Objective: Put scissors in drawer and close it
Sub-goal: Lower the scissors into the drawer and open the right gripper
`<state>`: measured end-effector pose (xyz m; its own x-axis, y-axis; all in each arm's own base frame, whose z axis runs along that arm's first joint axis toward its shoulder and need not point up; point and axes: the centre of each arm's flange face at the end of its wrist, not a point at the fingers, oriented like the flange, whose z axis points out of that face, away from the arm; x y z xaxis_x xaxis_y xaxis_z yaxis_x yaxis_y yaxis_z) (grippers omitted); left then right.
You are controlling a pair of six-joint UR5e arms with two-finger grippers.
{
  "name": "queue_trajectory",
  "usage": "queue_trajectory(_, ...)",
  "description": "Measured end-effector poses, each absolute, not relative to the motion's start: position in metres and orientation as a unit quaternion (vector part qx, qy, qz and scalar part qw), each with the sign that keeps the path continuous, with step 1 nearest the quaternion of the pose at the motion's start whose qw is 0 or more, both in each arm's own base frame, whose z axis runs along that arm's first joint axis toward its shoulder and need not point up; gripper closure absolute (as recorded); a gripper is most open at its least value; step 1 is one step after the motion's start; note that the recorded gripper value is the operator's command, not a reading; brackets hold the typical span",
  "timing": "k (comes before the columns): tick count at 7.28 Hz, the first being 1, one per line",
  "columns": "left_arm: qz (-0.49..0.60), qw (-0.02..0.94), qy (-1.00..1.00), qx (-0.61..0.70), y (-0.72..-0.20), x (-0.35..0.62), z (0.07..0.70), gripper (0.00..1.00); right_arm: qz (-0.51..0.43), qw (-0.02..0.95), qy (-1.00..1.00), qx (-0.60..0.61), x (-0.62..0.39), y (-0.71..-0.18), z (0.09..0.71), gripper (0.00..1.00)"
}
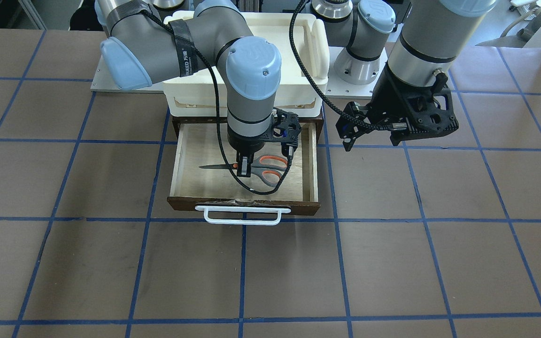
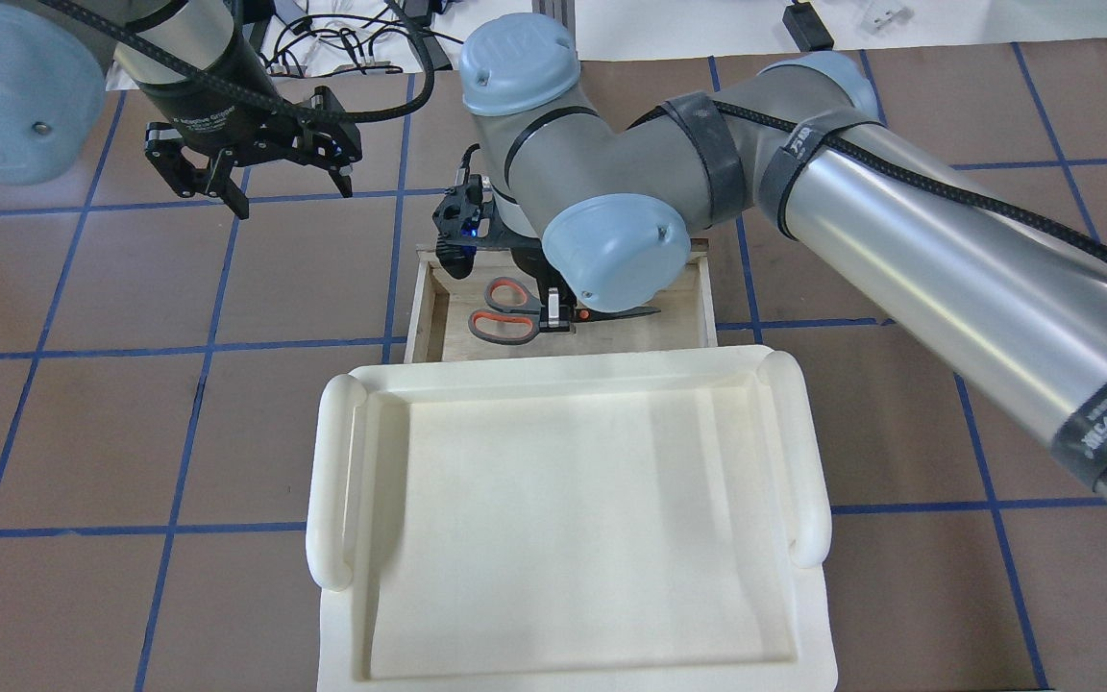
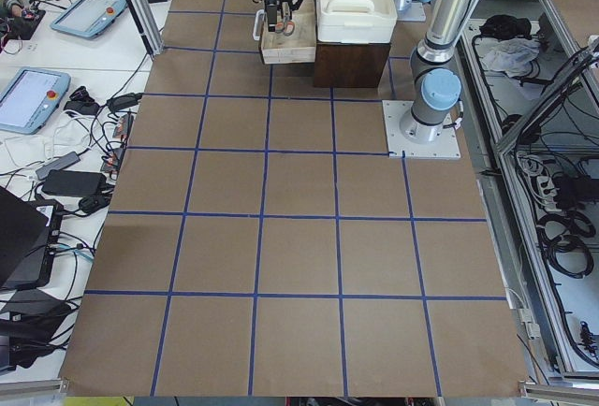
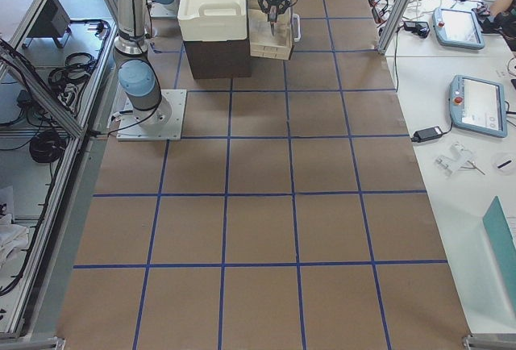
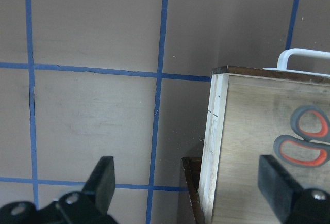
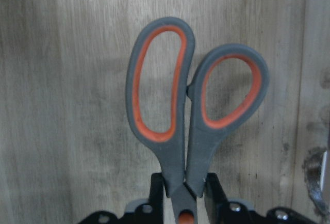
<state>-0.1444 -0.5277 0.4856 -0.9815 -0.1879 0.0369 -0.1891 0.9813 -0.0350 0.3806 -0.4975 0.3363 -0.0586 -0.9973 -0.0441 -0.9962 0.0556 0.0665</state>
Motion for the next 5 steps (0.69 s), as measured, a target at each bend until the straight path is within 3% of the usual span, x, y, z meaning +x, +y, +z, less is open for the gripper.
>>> queue_trajectory(1,0.019,0.016,-0.995,0.100,-0.526,-0.144,0.487,0.00,-0.040,0.006,-0.728,0.684,0.381,-0.497,0.334,0.06)
queue_trajectory(2,0.019,0.015,-0.995,0.101,-0.526,-0.144,0.487,0.00,-0.039,0.006,-0.734,0.678,0.381,-0.496,0.334,0.00)
queue_trajectory(5,0.018,0.010,-0.996,0.083,-0.526,-0.142,0.483,0.01,-0.020,0.013,-0.747,0.665,0.378,-0.495,0.353,0.00)
